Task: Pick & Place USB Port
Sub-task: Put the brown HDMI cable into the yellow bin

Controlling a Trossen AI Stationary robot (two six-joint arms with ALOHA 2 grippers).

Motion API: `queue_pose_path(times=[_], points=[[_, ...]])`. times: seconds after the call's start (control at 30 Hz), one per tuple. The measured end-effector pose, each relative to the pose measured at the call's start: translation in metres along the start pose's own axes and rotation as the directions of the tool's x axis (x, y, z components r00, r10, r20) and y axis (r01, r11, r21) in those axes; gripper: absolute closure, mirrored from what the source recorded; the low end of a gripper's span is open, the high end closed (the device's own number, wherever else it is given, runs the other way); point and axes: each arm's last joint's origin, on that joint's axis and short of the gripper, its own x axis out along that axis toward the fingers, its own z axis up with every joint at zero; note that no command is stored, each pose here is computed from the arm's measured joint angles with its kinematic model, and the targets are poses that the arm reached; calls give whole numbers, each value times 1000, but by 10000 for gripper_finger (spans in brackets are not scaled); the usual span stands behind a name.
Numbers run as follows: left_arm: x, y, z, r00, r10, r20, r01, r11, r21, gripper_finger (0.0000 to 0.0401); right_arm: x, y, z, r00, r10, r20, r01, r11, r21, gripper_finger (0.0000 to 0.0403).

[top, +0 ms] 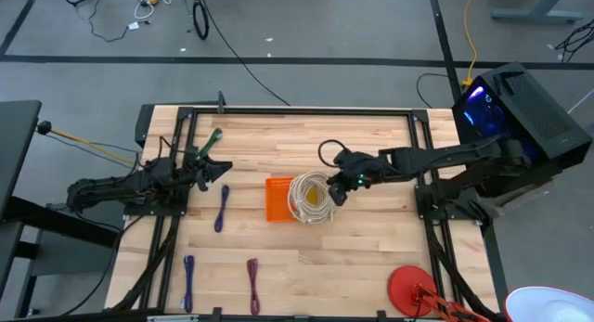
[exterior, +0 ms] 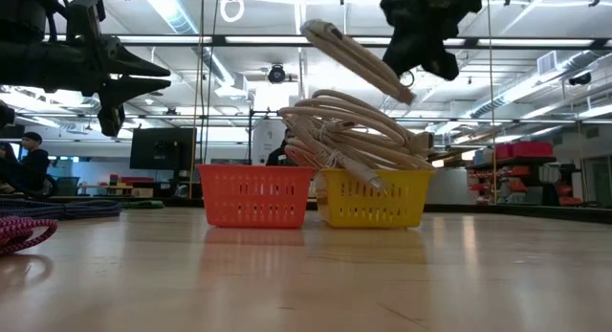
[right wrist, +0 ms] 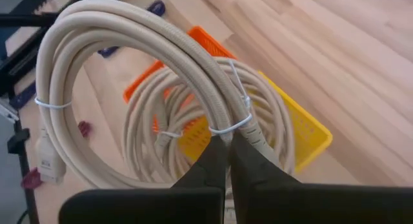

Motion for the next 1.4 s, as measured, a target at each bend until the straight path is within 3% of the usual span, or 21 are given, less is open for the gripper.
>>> queue_pose_path(times=[0.8, 1.1, 1.4], points=[[0, 0, 0, 1000, -1, 0, 1, 1000, 22, 332, 8, -18, 10, 998, 14, -65, -13, 1000, 20, 403], [0, 0, 0, 1000, 4, 7, -4, 1000, 27, 332, 29, -19, 6, 991, -4, -130, 5, 1000, 8, 403], [0, 0, 0, 1000, 4, 7, -4, 1000, 25, 332, 30, -23, 11, 994, -5, -108, 7, 1000, 13, 403]])
